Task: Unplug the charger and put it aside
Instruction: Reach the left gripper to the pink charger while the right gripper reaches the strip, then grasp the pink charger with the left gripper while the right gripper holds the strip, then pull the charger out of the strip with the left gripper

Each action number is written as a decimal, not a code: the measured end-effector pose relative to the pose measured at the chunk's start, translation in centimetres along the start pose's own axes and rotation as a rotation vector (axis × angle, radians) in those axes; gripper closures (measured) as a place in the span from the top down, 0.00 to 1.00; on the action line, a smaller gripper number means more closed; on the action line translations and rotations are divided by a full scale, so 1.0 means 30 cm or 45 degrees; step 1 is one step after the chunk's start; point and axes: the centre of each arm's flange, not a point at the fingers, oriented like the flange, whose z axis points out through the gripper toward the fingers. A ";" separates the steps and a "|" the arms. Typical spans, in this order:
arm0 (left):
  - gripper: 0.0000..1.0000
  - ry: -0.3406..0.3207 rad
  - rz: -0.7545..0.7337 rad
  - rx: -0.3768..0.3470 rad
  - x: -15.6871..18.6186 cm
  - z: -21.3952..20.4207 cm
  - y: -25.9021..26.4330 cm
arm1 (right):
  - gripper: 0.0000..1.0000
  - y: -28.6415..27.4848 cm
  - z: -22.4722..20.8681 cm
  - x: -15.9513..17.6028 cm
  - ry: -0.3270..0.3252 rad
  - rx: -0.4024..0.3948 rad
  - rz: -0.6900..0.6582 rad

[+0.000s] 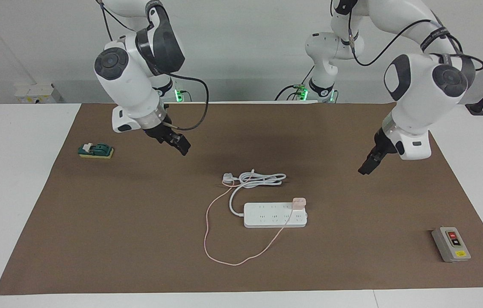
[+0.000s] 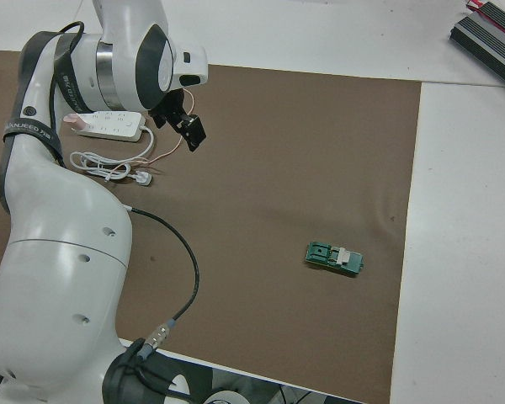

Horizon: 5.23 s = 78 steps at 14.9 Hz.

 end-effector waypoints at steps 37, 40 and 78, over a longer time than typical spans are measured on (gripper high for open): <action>1.00 0.032 -0.531 -0.107 -0.343 0.505 0.376 | 0.99 -0.608 0.748 0.073 -0.367 0.289 1.002; 0.87 0.029 -0.527 -0.084 -0.354 0.503 0.371 | 0.99 -0.617 0.750 0.087 -0.353 0.298 0.994; 0.32 0.025 -0.534 -0.051 -0.363 0.464 0.366 | 0.93 -0.615 0.805 0.097 -0.345 0.287 0.979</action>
